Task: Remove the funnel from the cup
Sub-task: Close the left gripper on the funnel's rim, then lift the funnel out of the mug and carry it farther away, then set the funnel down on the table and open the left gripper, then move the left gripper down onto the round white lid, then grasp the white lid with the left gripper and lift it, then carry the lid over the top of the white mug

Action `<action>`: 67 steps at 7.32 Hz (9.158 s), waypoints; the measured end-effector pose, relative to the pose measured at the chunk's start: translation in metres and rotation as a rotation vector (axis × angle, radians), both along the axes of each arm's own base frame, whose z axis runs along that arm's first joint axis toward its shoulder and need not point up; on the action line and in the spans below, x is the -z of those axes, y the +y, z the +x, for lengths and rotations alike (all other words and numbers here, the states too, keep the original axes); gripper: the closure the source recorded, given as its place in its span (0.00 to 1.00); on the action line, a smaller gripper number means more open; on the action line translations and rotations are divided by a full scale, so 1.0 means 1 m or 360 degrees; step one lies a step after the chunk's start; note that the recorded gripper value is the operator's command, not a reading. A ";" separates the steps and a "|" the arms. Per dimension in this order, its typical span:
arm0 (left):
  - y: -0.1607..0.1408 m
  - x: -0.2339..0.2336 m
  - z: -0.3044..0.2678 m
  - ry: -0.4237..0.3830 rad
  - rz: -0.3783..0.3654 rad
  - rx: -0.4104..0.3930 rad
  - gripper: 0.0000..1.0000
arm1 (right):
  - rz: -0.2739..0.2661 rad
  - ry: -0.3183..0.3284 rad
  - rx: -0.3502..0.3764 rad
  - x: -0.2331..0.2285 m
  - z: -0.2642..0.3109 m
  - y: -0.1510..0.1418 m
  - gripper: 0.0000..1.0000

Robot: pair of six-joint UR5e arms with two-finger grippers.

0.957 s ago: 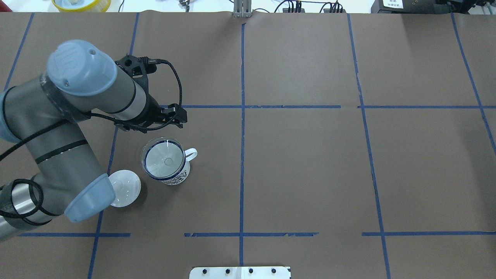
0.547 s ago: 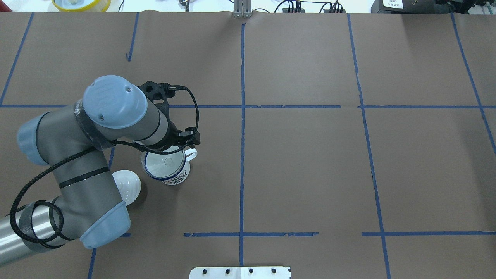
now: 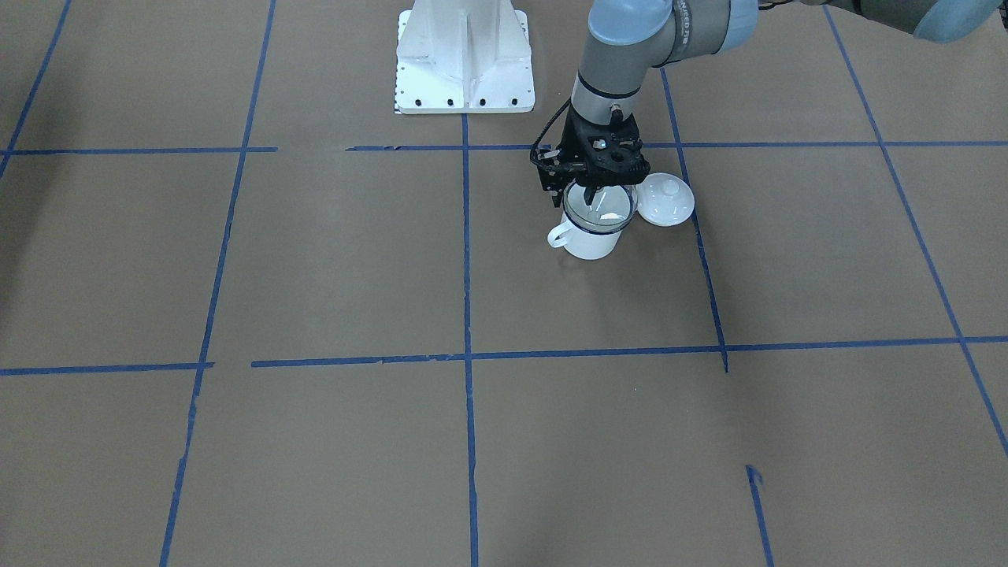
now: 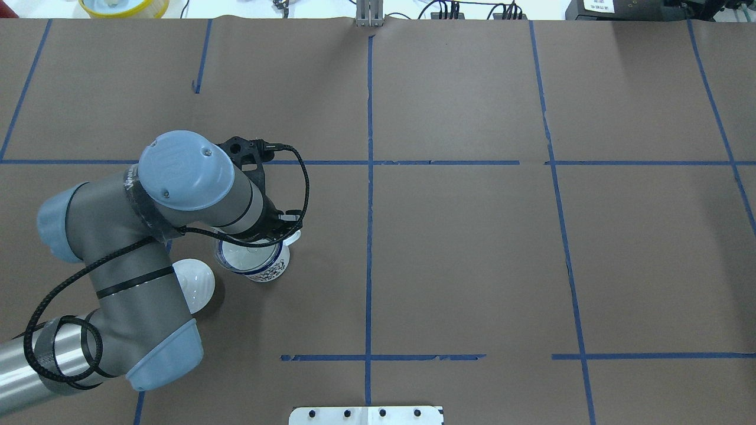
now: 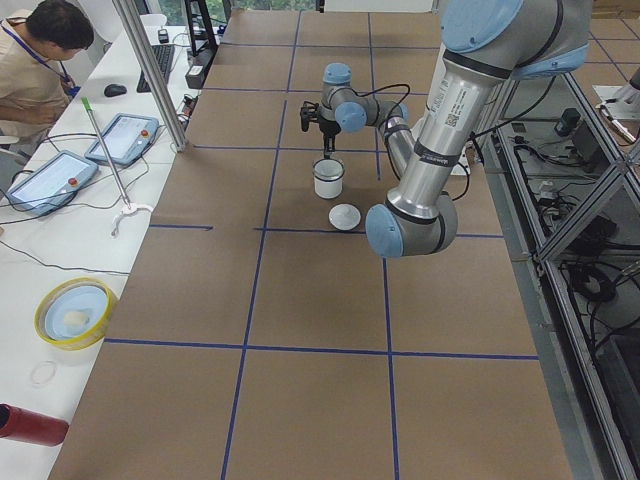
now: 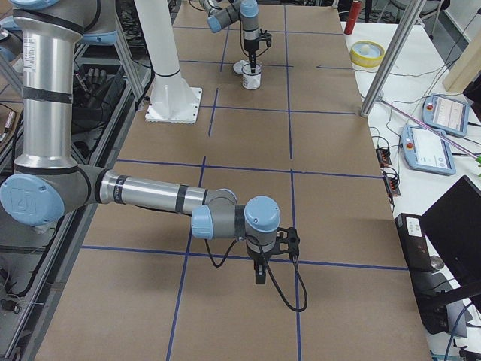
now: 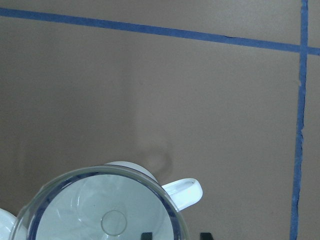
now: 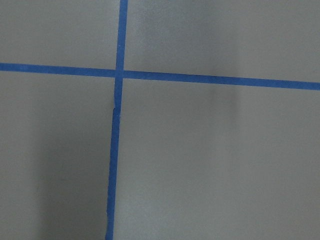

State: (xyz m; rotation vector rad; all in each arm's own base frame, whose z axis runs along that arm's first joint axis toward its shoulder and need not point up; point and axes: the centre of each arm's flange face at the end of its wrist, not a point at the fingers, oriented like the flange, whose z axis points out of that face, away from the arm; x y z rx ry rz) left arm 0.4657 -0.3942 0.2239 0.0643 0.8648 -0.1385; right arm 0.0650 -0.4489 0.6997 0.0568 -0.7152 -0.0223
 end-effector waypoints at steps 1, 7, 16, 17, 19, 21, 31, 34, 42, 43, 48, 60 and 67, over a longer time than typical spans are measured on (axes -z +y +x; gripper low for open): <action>0.000 0.000 0.000 -0.0001 0.0000 -0.0001 0.95 | 0.0000 0.0000 0.0000 0.000 0.000 0.000 0.00; -0.005 0.036 -0.063 0.0009 0.0010 0.0088 1.00 | 0.0000 0.0000 0.0000 0.000 0.000 0.000 0.00; -0.205 -0.069 -0.053 0.0725 -0.0320 0.1663 1.00 | 0.0000 0.0000 0.0000 0.000 0.000 0.000 0.00; -0.218 -0.084 -0.044 0.0716 -0.0317 0.1727 1.00 | 0.0000 0.0000 0.0000 0.000 0.000 0.000 0.00; -0.229 -0.101 -0.033 0.0674 -0.0325 0.1770 0.84 | 0.0000 0.0000 0.0000 0.000 0.000 0.000 0.00; -0.234 -0.110 -0.027 0.0640 -0.0331 0.1778 0.52 | 0.0000 0.0000 0.0000 0.000 0.000 0.000 0.00; -0.042 -0.126 -0.188 0.0300 0.0288 0.0438 0.00 | 0.0000 0.0000 0.0000 0.000 0.000 0.000 0.00; 0.019 -0.166 -0.163 0.0187 0.0201 0.0036 0.00 | 0.0000 0.0000 0.0000 0.000 0.000 0.000 0.00; 0.059 -0.185 -0.080 -0.0036 0.0126 -0.0170 0.30 | 0.0000 0.0000 0.0000 0.000 0.000 0.000 0.00; 0.058 -0.185 -0.079 -0.0038 0.0126 -0.0171 0.30 | 0.0000 0.0000 0.0000 0.000 0.000 0.000 0.00; 0.057 -0.185 -0.077 -0.0036 0.0125 -0.0174 1.00 | 0.0000 0.0000 0.0000 0.000 0.000 0.000 0.00; -0.011 -0.004 -0.097 -0.0012 0.0062 -0.0008 1.00 | 0.0000 0.0000 0.0000 0.000 0.000 0.000 0.00; 0.006 -0.009 -0.054 -0.0032 -0.0038 -0.0056 1.00 | 0.0000 0.0000 0.0000 0.000 0.000 0.000 0.00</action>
